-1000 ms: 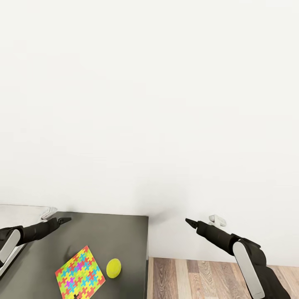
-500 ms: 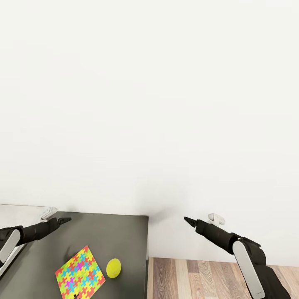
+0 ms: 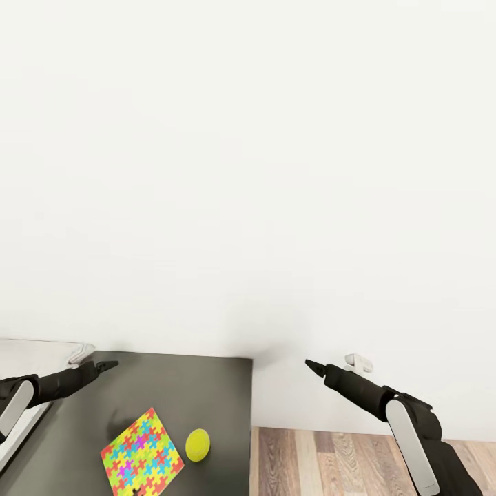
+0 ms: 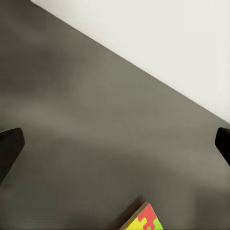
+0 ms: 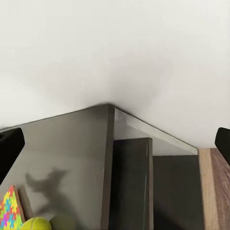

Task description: Put all the toys in the child's room - the three board games (two on the bed and one on the table), the two jigsaw puzzles on the table, and the tennis ball on the table - inside the toy box on the table in the child's room.

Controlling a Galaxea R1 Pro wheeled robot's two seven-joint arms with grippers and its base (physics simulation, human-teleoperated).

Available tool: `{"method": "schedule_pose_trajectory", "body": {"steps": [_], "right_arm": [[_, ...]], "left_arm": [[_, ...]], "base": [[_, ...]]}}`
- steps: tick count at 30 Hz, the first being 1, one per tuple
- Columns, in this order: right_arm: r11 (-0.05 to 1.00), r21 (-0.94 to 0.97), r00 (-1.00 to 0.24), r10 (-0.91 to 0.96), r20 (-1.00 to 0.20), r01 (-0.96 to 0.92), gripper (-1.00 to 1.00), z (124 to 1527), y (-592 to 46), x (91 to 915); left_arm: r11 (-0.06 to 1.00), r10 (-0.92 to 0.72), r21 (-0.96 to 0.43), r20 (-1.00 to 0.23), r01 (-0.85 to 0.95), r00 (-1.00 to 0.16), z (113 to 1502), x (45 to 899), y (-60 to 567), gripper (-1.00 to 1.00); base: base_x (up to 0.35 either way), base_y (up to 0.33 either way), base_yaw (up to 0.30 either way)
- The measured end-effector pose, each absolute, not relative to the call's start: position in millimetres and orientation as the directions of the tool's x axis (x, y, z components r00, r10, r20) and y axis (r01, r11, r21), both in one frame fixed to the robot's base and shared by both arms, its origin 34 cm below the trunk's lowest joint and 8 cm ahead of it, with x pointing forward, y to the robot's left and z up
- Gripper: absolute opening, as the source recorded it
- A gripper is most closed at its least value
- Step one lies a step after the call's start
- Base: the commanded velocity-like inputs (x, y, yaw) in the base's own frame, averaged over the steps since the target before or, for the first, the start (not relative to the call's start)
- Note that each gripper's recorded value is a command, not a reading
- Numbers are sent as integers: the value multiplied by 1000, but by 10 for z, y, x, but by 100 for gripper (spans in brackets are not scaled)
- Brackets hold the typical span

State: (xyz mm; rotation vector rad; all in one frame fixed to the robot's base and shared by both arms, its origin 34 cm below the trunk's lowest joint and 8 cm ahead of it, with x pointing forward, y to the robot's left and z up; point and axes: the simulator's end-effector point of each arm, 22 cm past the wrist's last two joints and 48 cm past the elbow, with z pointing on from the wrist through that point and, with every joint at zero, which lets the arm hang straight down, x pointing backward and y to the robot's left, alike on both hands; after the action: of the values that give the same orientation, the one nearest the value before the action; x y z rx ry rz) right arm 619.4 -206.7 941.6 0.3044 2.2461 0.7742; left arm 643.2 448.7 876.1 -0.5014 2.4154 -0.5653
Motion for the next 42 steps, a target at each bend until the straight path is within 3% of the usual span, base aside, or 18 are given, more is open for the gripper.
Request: {"method": "schedule_pose_trajectory", "body": {"steps": [29, 42], "right_arm": [[789, 614, -718, 428, -549, 0, 100, 9320, -2063, 6181], [787, 616, -731, 428, -531, 14, 100, 9213, -2057, 6159]], "left_arm": [[835, -469, -504, -441, -221, -765, 8640, 6399, 4414, 100], [849, -276, -528, -386, -35, -880, 8589, 6354, 3557, 100]], "base": [[0, 22, 0], [0, 0, 0]]}}
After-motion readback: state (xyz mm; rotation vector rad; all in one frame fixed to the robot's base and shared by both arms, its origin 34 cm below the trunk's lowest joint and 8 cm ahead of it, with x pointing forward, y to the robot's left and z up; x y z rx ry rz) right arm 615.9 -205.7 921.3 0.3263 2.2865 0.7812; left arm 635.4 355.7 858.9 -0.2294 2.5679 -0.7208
